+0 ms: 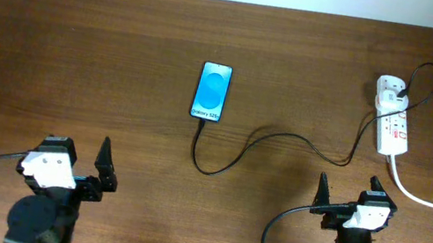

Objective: Plug charger to phone and switch on socket

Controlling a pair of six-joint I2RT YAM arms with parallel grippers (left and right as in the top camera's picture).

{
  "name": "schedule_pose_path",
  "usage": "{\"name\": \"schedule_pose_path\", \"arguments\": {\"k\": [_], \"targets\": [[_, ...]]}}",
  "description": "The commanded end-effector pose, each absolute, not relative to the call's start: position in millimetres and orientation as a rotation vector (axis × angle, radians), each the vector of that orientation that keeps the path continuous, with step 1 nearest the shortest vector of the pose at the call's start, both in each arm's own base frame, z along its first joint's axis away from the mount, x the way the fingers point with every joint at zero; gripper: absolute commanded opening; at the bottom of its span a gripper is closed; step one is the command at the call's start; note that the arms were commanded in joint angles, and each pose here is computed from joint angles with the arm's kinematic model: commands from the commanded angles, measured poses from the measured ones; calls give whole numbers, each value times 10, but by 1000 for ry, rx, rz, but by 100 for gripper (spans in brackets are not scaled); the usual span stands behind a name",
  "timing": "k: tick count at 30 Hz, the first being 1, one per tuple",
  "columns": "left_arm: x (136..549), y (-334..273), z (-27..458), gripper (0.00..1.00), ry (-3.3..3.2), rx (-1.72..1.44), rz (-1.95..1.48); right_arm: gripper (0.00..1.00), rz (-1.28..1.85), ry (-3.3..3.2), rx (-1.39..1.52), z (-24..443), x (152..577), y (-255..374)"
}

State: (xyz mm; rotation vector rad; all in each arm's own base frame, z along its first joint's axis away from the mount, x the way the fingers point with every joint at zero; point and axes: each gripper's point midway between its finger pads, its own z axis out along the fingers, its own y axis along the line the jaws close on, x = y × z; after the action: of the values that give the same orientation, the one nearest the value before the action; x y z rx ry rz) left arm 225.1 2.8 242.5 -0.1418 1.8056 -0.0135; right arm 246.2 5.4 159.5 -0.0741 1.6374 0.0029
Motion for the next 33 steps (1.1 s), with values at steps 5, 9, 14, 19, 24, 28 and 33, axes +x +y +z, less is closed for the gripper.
{"name": "schedule_pose_path", "arguments": {"k": [5,9,14,19,24,28,33], "targets": [[2372,36,2085,99,1645,-155,-35,98,6,1640,-77,1576,2459,67],[2398,190,1978,99,1572,-210,3,98,6,1640,-77,1576,2459,67],[2427,177,1985,99,1508,-146,30,98,6,1640,-77,1576,2459,67],[2449,168,1946,99,1489,-112,58,98,6,1640,-77,1576,2459,67],[2443,244,1941,99,1490,-135,82,98,6,1640,-77,1576,2459,67],[2447,243,1638,99,1614,-132,91,98,6,1640,-77,1576,2459,67],[2448,211,1589,99,1635,-115,80,98,6,1640,-77,1576,2459,67]]}}
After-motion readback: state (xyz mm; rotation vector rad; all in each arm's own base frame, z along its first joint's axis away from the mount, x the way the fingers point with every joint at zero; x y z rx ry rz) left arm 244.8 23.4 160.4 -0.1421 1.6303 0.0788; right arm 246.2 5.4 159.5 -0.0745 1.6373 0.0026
